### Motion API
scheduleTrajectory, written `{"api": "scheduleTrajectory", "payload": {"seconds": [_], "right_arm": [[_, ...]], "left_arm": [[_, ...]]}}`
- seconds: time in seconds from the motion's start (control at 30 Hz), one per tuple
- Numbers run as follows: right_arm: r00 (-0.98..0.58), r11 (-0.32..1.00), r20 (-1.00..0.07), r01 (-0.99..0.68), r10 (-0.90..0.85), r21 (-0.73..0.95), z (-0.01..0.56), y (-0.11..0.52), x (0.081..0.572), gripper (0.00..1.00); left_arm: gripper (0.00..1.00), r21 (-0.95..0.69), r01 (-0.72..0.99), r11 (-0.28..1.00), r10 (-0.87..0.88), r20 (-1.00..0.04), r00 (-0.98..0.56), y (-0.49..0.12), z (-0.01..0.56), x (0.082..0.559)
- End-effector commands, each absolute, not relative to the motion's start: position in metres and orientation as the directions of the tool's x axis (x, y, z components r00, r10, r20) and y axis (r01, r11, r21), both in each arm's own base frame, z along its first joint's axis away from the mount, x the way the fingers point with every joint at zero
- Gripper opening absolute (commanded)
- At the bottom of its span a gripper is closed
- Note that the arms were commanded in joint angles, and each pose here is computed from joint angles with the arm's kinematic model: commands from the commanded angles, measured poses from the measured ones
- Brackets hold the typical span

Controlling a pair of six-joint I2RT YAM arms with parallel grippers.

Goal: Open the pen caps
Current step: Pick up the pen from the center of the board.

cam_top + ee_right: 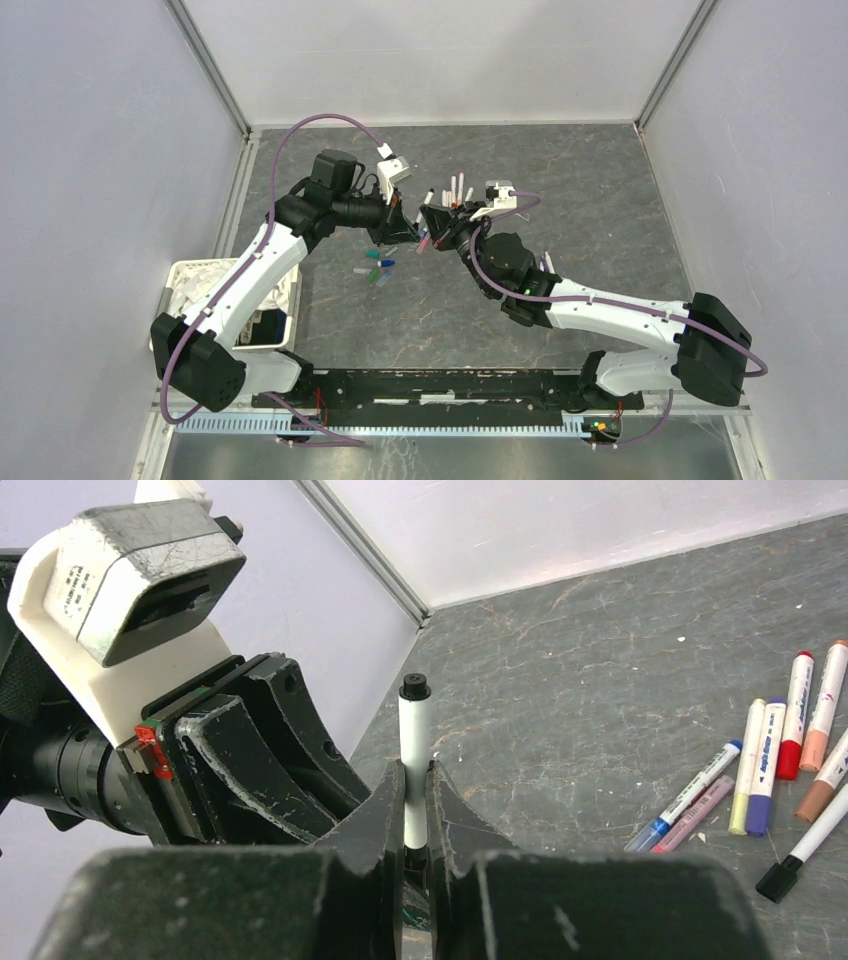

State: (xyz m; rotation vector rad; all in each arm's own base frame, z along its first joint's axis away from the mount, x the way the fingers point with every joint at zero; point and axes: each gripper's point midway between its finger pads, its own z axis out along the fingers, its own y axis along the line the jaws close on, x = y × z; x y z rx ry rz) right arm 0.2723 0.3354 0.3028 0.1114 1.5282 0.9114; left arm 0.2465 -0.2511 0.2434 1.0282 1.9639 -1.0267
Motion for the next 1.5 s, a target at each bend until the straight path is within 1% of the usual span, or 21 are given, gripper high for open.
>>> {"api": "scheduleTrajectory", "payload": {"seconds": [0.0, 0.07, 0.13, 0.2, 0.3, 0.4, 0.43, 0.57, 0.7, 0.93, 1.17, 1.37, 1.47], "right_arm": [[-0.2, 0.643, -0.783, -0.471, 0.589, 0.604, 0.324, 0.334, 0.264, 0.18], [-0.222, 0.637, -0.796, -0.497, 0.562, 0.589, 0.331, 0.331, 0.265, 0.31], [-0.281, 0.588, -0.796, -0.552, 0.536, 0.591, 0.338, 0.326, 0.272, 0.41], [-0.352, 0.541, -0.802, -0.6, 0.483, 0.589, 0.344, 0.322, 0.277, 0.46], [-0.438, 0.553, -0.833, -0.624, 0.338, 0.553, 0.335, 0.313, 0.287, 0.57], [-0.503, 0.527, -0.837, -0.662, 0.216, 0.533, 0.326, 0.315, 0.284, 0.62], [-0.547, 0.505, -0.82, -0.667, 0.166, 0.547, 0.316, 0.318, 0.279, 0.64], [-0.674, 0.409, -0.739, -0.671, 0.01, 0.618, 0.284, 0.334, 0.26, 0.65], [-0.743, 0.395, -0.667, -0.631, -0.059, 0.668, 0.255, 0.339, 0.25, 0.65], [-0.776, 0.312, -0.618, -0.622, -0.126, 0.718, 0.245, 0.352, 0.232, 0.64], [-0.793, 0.297, -0.563, -0.609, -0.234, 0.735, 0.219, 0.373, 0.214, 0.62], [-0.796, 0.282, -0.541, -0.603, -0.27, 0.746, 0.209, 0.386, 0.208, 0.59], [-0.794, 0.264, -0.537, -0.604, -0.286, 0.752, 0.206, 0.394, 0.206, 0.56]], "left_arm": [[0.02, -0.236, 0.89, 0.39, 0.368, -0.846, -0.386, -0.244, 0.244, 0.254], [0.02, -0.19, 0.909, 0.37, 0.423, -0.837, -0.347, -0.237, 0.237, 0.251], [0.02, -0.114, 0.934, 0.339, 0.501, -0.818, -0.282, -0.227, 0.225, 0.248], [0.02, -0.024, 0.954, 0.3, 0.59, -0.781, -0.206, -0.214, 0.211, 0.245], [0.02, 0.091, 0.971, 0.222, 0.694, -0.714, -0.092, -0.194, 0.193, 0.237], [0.02, 0.169, 0.976, 0.138, 0.754, -0.657, 0.007, -0.182, 0.185, 0.227], [0.02, 0.191, 0.977, 0.096, 0.767, -0.64, 0.05, -0.182, 0.183, 0.223], [0.02, 0.242, 0.97, -0.006, 0.809, -0.569, 0.147, -0.178, 0.18, 0.209], [0.02, 0.278, 0.958, -0.065, 0.833, -0.514, 0.205, -0.177, 0.18, 0.206], [0.02, 0.314, 0.943, -0.113, 0.849, -0.463, 0.256, -0.181, 0.181, 0.208], [0.02, 0.352, 0.924, -0.15, 0.865, -0.406, 0.296, -0.185, 0.182, 0.215], [0.02, 0.365, 0.915, -0.175, 0.87, -0.378, 0.317, -0.187, 0.182, 0.217], [0.02, 0.365, 0.91, -0.198, 0.869, -0.364, 0.335, -0.188, 0.179, 0.215]]}}
